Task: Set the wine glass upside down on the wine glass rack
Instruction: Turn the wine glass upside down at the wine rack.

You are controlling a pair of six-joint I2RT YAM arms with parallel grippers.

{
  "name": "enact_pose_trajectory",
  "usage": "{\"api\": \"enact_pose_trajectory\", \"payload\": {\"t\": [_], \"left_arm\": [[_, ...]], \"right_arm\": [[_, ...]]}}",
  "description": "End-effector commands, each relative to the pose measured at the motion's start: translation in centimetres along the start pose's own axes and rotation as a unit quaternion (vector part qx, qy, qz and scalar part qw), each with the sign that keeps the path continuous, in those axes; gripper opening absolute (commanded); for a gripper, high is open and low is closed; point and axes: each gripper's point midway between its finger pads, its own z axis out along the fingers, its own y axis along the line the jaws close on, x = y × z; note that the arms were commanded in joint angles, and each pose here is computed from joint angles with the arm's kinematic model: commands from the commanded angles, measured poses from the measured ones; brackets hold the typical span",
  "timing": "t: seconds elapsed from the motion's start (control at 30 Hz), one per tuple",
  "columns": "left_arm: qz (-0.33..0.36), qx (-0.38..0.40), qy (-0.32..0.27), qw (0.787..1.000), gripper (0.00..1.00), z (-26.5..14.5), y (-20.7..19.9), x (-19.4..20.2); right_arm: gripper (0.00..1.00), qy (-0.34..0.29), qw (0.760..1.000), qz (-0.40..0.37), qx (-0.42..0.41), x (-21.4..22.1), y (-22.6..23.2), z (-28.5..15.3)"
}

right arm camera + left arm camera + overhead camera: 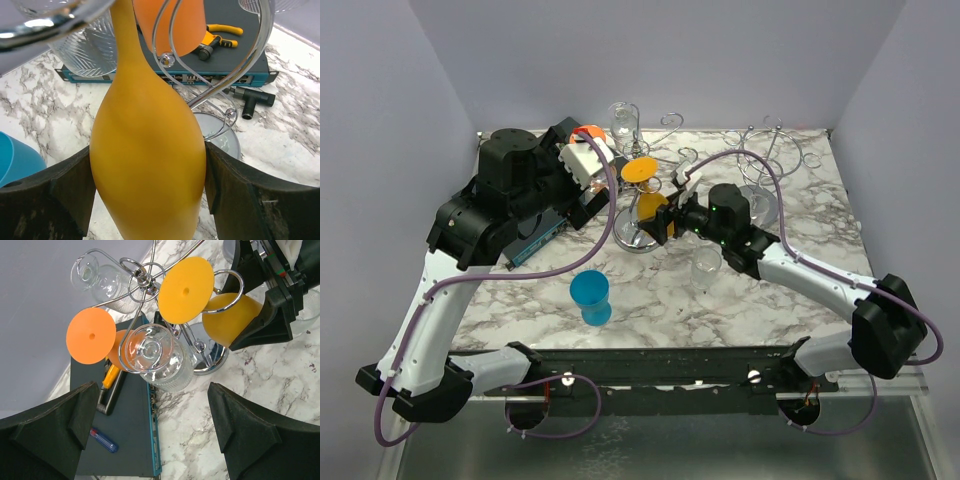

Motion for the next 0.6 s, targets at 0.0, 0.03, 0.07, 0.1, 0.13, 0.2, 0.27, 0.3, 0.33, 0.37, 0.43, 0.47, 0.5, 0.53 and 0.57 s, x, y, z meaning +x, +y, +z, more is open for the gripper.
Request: {"api": "enact_pose_trajectory", "payload": {"t": [0.0,0.03,0.07,0.1,0.13,0.2,0.27,0.3,0.33,0.37,0.43,0.47,0.5,0.53,0.57], "left_arm": [[0.003,-0.009,0.006,1.0,0.99,-0.5,0.1,0.3],[0.003,-0.008,0.007,1.0,0.99,-0.5,0.1,0.4],[0.003,-0.008,0.007,1.0,0.99,-0.5,0.1,0.4],[0.002,-0.009,0.007,1.0,0.99,-0.5,0.1,0.4],[0.002,-0.008,0.007,1.0,0.99,-0.5,0.1,0.4],[0.002,-0.009,0.008,1.0,0.99,-0.4,0.1,0.4],[0.002,-0.01,0.009,1.0,0.99,-0.4,0.2,0.4],[0.002,-0.01,0.008,1.0,0.99,-0.5,0.2,0.4],[0.001,-0.01,0.009,1.0,0.99,-0.4,0.2,0.4],[0.002,-0.011,0.009,1.0,0.99,-0.4,0.2,0.4],[0.001,-0.011,0.008,1.0,0.99,-0.4,0.3,0.3],[0.001,-0.011,0.008,1.0,0.99,-0.4,0.2,0.3],[0.0,-0.011,0.008,1.0,0.99,-0.4,0.2,0.3],[-0.001,-0.01,0.008,1.0,0.99,-0.4,0.2,0.3],[-0.001,-0.01,0.008,1.0,0.99,-0.4,0.2,0.3]], "right_arm": [[0.63,-0.031,0.999,-0.019,-0.006,-1.7,0.6,-0.6],[0.63,-0.035,0.999,-0.019,-0.005,-1.9,0.6,-0.7],[0.62,-0.035,0.999,-0.034,-0.003,-1.8,0.5,-0.9],[0.63,-0.039,0.999,-0.036,-0.003,-2.0,0.5,-1.0],[0.62,-0.042,0.998,-0.037,-0.004,-1.9,0.6,-1.1],[0.62,-0.049,0.998,-0.039,-0.006,-2.0,0.7,-1.5],[0.62,-0.055,0.998,-0.04,-0.008,-2.0,0.8,-1.8],[0.62,-0.057,0.997,-0.04,-0.009,-2.0,0.9,-1.9],[0.62,-0.061,0.997,-0.042,-0.011,-2.0,1.0,-2.0],[0.62,-0.063,0.997,-0.04,-0.011,-2.0,1.0,-2.1],[0.62,-0.068,0.997,-0.038,-0.008,-1.9,1.0,-2.4],[0.62,-0.072,0.997,-0.037,-0.006,-2.0,0.9,-2.5],[0.62,-0.073,0.997,-0.034,-0.004,-1.8,0.9,-2.6],[0.62,-0.074,0.997,-0.034,-0.002,-1.8,0.8,-2.6],[0.63,-0.073,0.997,-0.021,0.0,-1.6,0.8,-2.6]]}}
